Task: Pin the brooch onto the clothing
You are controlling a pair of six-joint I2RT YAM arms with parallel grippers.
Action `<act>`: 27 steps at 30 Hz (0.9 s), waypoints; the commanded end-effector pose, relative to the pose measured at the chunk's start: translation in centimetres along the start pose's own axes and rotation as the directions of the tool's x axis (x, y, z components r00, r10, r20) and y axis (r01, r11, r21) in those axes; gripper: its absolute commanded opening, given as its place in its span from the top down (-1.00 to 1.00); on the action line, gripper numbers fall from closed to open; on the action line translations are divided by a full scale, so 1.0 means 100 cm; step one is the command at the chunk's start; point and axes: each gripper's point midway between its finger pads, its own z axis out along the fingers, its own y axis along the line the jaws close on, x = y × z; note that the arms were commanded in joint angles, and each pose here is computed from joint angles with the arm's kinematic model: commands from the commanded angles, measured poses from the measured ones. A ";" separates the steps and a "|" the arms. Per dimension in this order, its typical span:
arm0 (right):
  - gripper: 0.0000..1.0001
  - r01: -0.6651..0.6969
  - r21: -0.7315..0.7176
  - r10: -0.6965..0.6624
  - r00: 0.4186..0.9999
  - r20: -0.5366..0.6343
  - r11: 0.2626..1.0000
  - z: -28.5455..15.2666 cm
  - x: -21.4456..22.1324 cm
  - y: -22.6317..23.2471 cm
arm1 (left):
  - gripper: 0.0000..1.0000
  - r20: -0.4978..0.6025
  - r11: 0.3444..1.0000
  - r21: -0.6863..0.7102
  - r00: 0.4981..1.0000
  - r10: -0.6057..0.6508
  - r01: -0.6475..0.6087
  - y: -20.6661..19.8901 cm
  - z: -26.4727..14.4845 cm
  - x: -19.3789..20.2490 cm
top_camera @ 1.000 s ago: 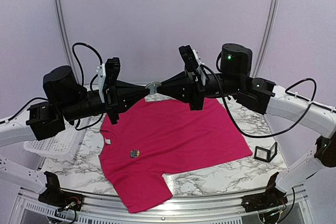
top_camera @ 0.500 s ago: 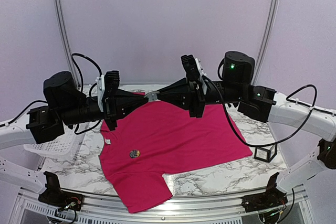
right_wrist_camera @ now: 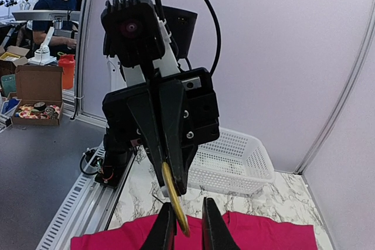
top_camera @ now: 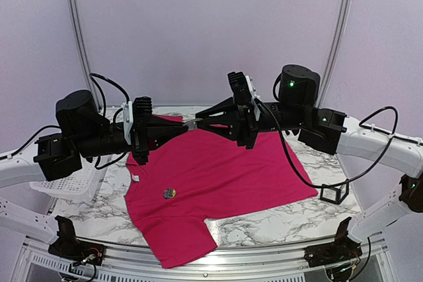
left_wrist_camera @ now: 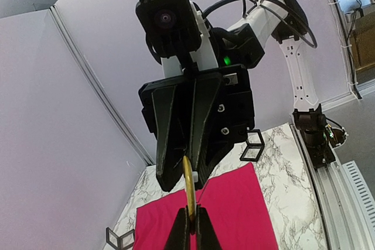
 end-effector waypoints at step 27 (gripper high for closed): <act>1.00 0.263 0.313 -0.137 0.918 -0.373 0.912 0.036 0.158 -0.089 | -0.05 -0.130 0.480 -0.779 0.646 -0.752 0.403 0.054 -0.092 0.248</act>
